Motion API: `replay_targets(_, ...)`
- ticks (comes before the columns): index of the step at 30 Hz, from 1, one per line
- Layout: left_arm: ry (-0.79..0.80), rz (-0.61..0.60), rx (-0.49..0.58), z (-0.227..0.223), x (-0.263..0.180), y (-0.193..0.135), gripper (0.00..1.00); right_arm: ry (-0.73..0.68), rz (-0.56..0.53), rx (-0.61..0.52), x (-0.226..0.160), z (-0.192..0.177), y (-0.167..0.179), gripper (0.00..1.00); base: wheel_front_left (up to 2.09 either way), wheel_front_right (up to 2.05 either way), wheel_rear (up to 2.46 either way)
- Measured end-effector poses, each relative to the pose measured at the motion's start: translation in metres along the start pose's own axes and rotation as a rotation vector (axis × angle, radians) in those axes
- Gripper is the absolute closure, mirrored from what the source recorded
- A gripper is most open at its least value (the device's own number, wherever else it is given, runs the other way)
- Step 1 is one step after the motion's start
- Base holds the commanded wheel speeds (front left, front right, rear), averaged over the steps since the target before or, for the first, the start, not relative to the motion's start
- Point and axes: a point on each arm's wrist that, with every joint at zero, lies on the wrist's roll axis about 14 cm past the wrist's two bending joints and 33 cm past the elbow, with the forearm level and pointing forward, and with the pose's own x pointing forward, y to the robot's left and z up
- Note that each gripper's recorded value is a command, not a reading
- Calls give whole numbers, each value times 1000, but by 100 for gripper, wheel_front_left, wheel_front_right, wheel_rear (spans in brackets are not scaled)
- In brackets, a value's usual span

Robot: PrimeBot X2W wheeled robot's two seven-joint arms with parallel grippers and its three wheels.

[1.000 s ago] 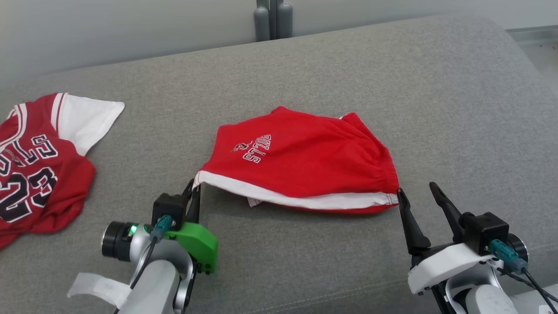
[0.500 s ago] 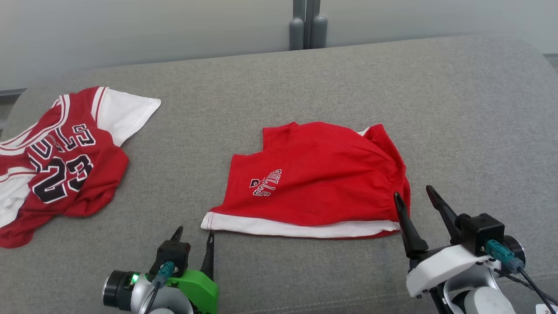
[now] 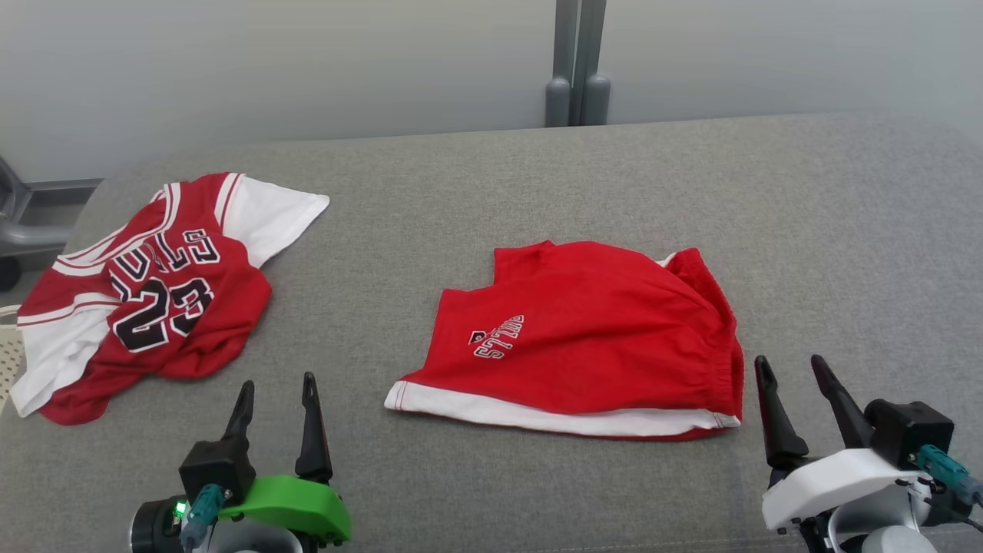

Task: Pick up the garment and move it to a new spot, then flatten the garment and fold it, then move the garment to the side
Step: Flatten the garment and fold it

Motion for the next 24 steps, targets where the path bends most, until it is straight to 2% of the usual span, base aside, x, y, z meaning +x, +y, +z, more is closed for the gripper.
replay_targets(4,-106,60,-94,32,-10,14,0,-35,-8,58,0,1,-1,0,0,0,0)
replay_targets(8,-138,72,-117,38,-26,22,0,-36,5,83,-4,-4,4,0,0,0,0)
replay_targets(15,-120,111,-91,26,-53,43,0,-27,63,78,-12,-11,23,0,0,0,0)
replay_targets(24,-65,90,-20,8,-74,55,0,-10,114,-9,-14,-15,37,0,0,0,0)
